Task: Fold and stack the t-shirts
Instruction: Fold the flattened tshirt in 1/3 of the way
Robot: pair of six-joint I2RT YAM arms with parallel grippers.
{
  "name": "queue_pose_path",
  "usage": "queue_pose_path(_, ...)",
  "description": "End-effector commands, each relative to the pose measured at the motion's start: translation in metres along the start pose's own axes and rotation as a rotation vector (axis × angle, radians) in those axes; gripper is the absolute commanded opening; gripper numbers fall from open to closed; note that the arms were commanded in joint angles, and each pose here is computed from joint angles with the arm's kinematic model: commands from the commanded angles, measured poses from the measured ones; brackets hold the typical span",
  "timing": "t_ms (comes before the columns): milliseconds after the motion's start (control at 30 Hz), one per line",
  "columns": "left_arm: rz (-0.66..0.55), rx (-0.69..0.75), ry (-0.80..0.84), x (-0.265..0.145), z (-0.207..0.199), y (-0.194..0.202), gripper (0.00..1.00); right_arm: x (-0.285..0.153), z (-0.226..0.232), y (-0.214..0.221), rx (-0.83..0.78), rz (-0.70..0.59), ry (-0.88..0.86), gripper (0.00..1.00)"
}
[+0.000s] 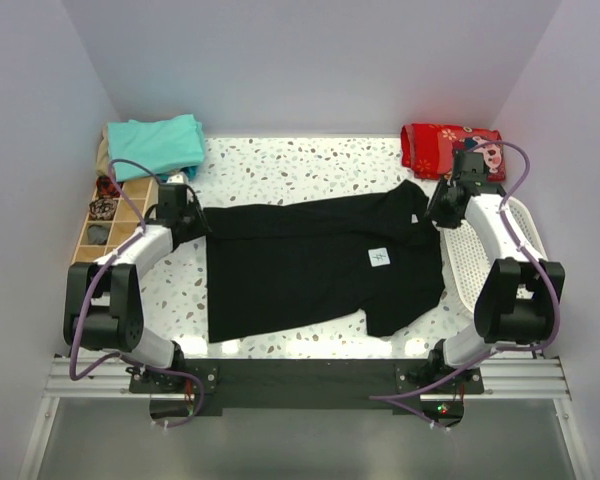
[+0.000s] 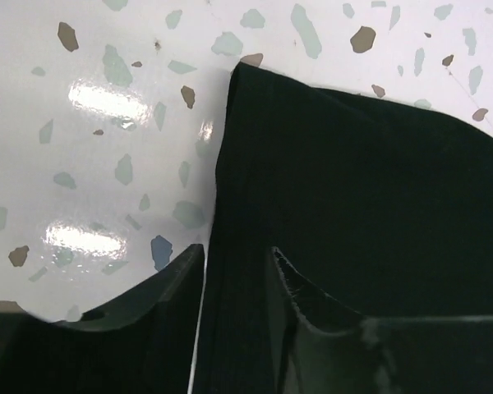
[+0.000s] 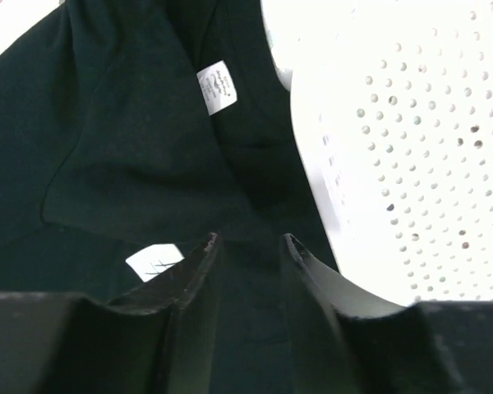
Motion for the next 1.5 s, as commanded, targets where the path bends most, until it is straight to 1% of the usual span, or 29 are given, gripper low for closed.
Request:
queue_pose_path(0,-0.013,-0.022,-0.001,0.001,-0.001,-0.004,0.63,-0.003,-0.010,-0.017,0.008,-0.069,0.055,0.42)
queue_pose_path(33,-0.023,-0.029,0.004,0.000,-0.003,-0.007,0.69,-0.008,-0.010,-0.022,0.007,-0.088,0.054,0.42)
queue_pose_path(100,-0.056,-0.036,0.033,-0.005,-0.011,-0.015,0.75,-0.025,-0.013,-0.035,0.005,-0.144,0.067,0.43)
queue_pose_path(167,-0.081,-0.039,0.066,-0.009,-0.020,-0.022,0.76,-0.037,-0.010,-0.046,0.001,-0.187,0.052,0.44)
queue_pose_path(233,-0.111,-0.037,0.129,-0.014,-0.037,-0.034,0.77,-0.040,0.007,-0.055,-0.009,-0.227,-0.052,0.47)
queue_pose_path(300,-0.113,-0.031,0.202,-0.012,-0.054,-0.038,0.77,-0.034,0.022,-0.060,-0.007,-0.226,-0.128,0.47)
queue_pose_path(333,-0.087,-0.029,0.254,-0.013,-0.068,-0.037,0.77,-0.023,0.034,-0.057,-0.017,-0.195,-0.173,0.47)
queue_pose_path(367,-0.097,-0.020,0.303,-0.012,-0.081,-0.041,0.75,-0.018,0.041,-0.057,-0.018,-0.189,-0.194,0.47)
queue_pose_path(400,-0.078,-0.002,0.339,-0.006,-0.095,-0.034,0.72,-0.014,0.049,-0.065,-0.025,-0.227,-0.221,0.47)
queue_pose_path(467,-0.064,0.014,0.404,-0.004,-0.119,-0.032,0.70,0.002,0.067,-0.062,-0.027,-0.209,-0.284,0.47)
queue_pose_path(500,-0.032,0.032,0.427,0.005,-0.131,-0.019,0.67,0.008,0.072,-0.068,-0.022,-0.228,-0.303,0.47)
queue_pose_path(567,-0.006,0.041,0.483,0.011,-0.151,-0.013,0.64,0.027,0.085,-0.064,-0.019,-0.188,-0.353,0.47)
queue_pose_path(600,0.033,0.047,0.484,0.023,-0.154,0.002,0.62,0.033,0.086,-0.067,-0.015,-0.191,-0.353,0.46)
queue_pose_path(633,0.054,0.036,0.507,0.025,-0.160,0.007,0.62,0.037,0.087,-0.070,-0.016,-0.192,-0.354,0.46)
queue_pose_path(667,0.055,0.037,0.532,0.028,-0.166,0.010,0.61,0.050,0.100,-0.062,-0.036,-0.159,-0.370,0.46)
queue_pose_path(767,0.094,0.023,0.512,0.045,-0.161,0.024,0.58,0.069,0.101,-0.058,-0.046,-0.128,-0.349,0.45)
queue_pose_path(800,0.108,0.021,0.488,0.051,-0.155,0.030,0.57,0.076,0.096,-0.056,-0.048,-0.121,-0.309,0.45)
queue_pose_path(867,0.112,0.026,0.442,0.060,-0.145,0.035,0.57,0.088,0.094,-0.052,-0.059,-0.105,-0.292,0.45)
queue_pose_path(900,0.115,0.028,0.421,0.063,-0.140,0.037,0.57,0.102,0.091,-0.042,-0.065,-0.063,-0.274,0.45)
queue_pose_path(967,0.126,0.040,0.369,0.071,-0.128,0.042,0.56,0.112,0.088,-0.041,-0.073,-0.053,-0.251,0.44)
queue_pose_path(1067,0.121,0.054,0.265,0.084,-0.107,0.041,0.56,0.131,0.083,-0.028,-0.084,-0.003,-0.214,0.44)
queue_pose_path(1100,0.112,0.063,0.247,0.088,-0.103,0.036,0.56,0.141,0.083,-0.018,-0.085,0.035,-0.211,0.43)
queue_pose_path(1133,0.103,0.059,0.210,0.092,-0.094,0.031,0.55,0.144,0.087,-0.019,-0.091,0.043,-0.225,0.43)
queue_pose_path(1167,0.107,0.043,0.176,0.098,-0.080,0.026,0.55,0.147,0.089,-0.014,-0.100,0.071,-0.234,0.43)
queue_pose_path(1233,0.096,0.025,0.151,0.104,-0.069,0.011,0.55,0.155,0.104,-0.005,-0.132,0.099,-0.276,0.43)
queue_pose_path(1267,0.092,-0.005,0.130,0.110,-0.053,0.000,0.55,0.157,0.110,-0.001,-0.145,0.117,-0.287,0.43)
queue_pose_path(1367,0.065,-0.038,0.133,0.117,-0.041,-0.028,0.56,0.161,0.133,0.006,-0.215,0.154,-0.315,0.43)
queue_pose_path(1400,0.048,-0.025,0.153,0.118,-0.047,-0.039,0.57,0.161,0.140,0.006,-0.230,0.156,-0.326,0.43)
queue_pose_path(1467,0.065,-0.013,0.174,0.123,-0.052,-0.039,0.58,0.161,0.153,0.000,-0.257,0.136,-0.334,0.43)
Point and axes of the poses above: each gripper's point midway between its finger pads, its own x axis out along the fingers, its own z axis along the line the jaws close on, y = z × x, the point moved 1 cm from there along -x, back along the fingers, and after that the axes turned 15 degrees about -x, right-handed, at the moved point
